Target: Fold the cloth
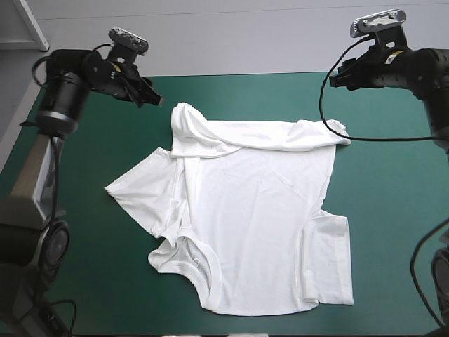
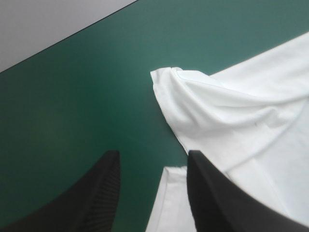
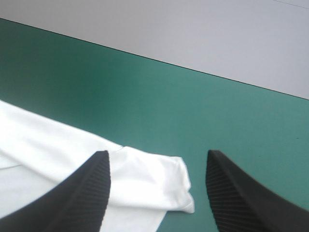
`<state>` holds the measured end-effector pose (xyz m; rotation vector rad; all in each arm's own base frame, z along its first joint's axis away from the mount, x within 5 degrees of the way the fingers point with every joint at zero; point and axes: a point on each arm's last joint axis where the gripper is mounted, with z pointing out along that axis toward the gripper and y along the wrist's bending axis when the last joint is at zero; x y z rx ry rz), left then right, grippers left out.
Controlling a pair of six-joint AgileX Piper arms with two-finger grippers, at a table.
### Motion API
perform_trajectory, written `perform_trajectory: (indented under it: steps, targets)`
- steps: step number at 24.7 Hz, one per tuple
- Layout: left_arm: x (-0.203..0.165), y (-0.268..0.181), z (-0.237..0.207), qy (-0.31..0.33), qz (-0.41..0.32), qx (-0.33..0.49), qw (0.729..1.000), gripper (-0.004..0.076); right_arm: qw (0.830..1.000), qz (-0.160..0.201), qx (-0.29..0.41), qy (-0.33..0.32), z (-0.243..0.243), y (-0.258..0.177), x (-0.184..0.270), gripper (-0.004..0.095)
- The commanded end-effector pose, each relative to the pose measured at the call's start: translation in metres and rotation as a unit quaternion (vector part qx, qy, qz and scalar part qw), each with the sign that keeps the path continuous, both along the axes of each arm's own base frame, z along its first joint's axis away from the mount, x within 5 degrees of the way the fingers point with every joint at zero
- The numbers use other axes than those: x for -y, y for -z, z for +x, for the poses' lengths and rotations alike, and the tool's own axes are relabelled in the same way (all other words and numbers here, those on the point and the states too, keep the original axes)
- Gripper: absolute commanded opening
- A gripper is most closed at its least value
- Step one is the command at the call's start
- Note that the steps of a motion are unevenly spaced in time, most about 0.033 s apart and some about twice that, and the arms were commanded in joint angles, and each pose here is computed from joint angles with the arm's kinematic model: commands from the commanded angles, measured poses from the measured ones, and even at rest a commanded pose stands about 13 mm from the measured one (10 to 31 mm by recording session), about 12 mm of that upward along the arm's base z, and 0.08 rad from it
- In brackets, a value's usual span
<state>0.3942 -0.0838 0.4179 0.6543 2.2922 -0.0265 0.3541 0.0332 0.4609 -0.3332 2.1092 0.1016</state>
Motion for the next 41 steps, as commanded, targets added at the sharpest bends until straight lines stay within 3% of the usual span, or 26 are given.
perform_trajectory:
  steps: [1, 4, 9, 12, 17, 23, 27, 32, 39, 41]
  targets:
    - [-0.009, -0.05, -0.053, 0.0, -0.015, 0.025, 1.0, 0.0333, 0.999, 0.033, 0.027, -0.03, -0.05, -0.043, -0.003, 0.0482]
    - [-0.015, -0.045, -0.079, -0.014, -0.01, -0.01, 1.0, 0.0333, 0.996, 0.045, -0.033, -0.063, -0.07, -0.041, -0.009, 0.0482]
    - [-0.031, -0.014, -0.115, -0.072, 0.004, -0.015, 0.997, 0.0333, 0.992, 0.089, -0.048, -0.082, -0.086, -0.037, -0.015, 0.0481]
    - [-0.046, 0.022, -0.135, -0.113, -0.001, -0.046, 0.992, 0.0333, 0.987, 0.113, -0.072, -0.094, -0.086, -0.025, -0.019, 0.0482]
    - [-0.079, 0.086, -0.154, -0.185, -0.052, -0.114, 0.975, 0.0333, 0.981, 0.119, -0.12, -0.1, -0.079, 0.004, -0.022, 0.0481]
    - [-0.101, 0.127, -0.14, -0.219, -0.158, -0.139, 0.953, 0.0333, 0.979, 0.116, -0.118, -0.118, -0.079, 0.007, -0.024, 0.044]
    - [-0.105, 0.157, -0.121, -0.221, -0.155, -0.183, 0.945, 0.0333, 0.978, 0.123, -0.115, -0.126, -0.079, 0.006, -0.025, 0.0441]
    - [-0.113, 0.188, -0.092, -0.25, -0.154, -0.162, 0.942, 0.0333, 0.978, 0.123, -0.113, -0.125, -0.079, 0.005, -0.025, 0.0441]
    - [-0.089, 0.216, -0.077, -0.213, -0.144, -0.189, 0.948, 0.0331, 0.979, 0.115, -0.116, -0.122, -0.079, 0.006, -0.024, 0.0441]
    - [-0.083, 0.217, -0.077, -0.191, -0.133, -0.19, 0.954, 0.026, 0.981, 0.106, -0.12, -0.109, -0.078, 0.008, -0.021, 0.0427]
